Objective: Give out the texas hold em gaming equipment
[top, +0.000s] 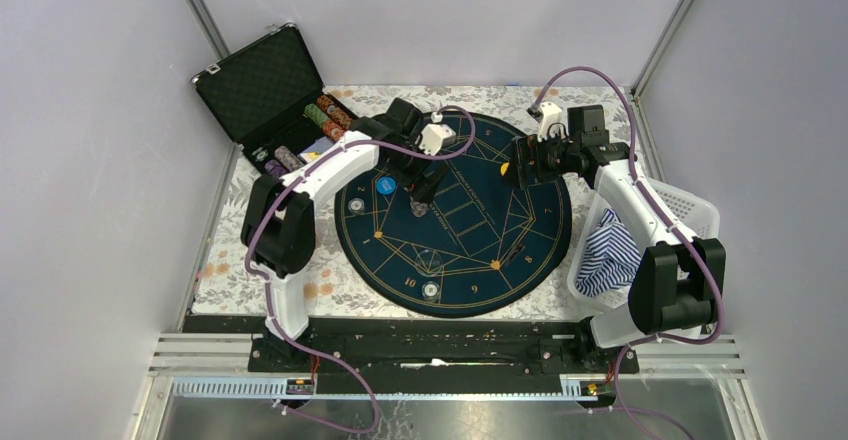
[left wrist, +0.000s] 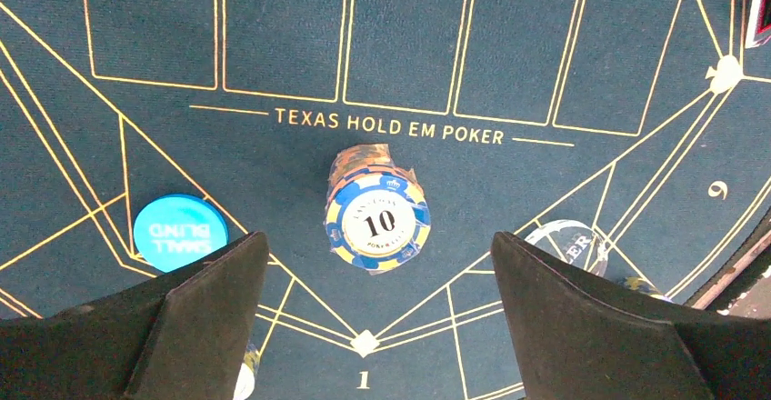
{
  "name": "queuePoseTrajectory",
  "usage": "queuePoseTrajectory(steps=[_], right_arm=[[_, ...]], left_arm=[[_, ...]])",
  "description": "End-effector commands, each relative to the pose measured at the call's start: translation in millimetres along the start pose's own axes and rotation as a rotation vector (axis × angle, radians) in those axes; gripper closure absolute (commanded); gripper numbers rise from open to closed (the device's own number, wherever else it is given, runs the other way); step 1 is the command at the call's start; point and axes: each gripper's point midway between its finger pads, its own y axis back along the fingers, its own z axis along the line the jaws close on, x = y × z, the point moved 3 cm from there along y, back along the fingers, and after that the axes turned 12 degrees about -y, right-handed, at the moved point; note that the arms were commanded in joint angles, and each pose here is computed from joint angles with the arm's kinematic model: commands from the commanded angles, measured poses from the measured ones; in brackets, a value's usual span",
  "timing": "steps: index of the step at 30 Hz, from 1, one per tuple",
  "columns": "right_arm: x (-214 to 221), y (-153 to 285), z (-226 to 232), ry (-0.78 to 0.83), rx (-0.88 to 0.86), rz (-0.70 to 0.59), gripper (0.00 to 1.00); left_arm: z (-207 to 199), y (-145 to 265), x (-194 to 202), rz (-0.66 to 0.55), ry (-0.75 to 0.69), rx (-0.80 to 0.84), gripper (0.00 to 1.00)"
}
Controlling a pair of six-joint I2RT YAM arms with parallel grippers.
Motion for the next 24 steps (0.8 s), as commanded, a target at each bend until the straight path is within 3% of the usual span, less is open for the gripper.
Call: queuePoseTrajectory(steps=[1,24], right_arm=[[-3.7,5.5,5.5,0.024,-0.030,-0.020,0.00],[-2.5,3.3,4.2,0.022,-0.031,-0.010,0.00]], left_arm=[[10.2,3.5,-16.0,-0.036,-0.011,-0.047,0.06],[3.5,-10.0,-17.1,-0.012,-0.036,-0.034,0.42]])
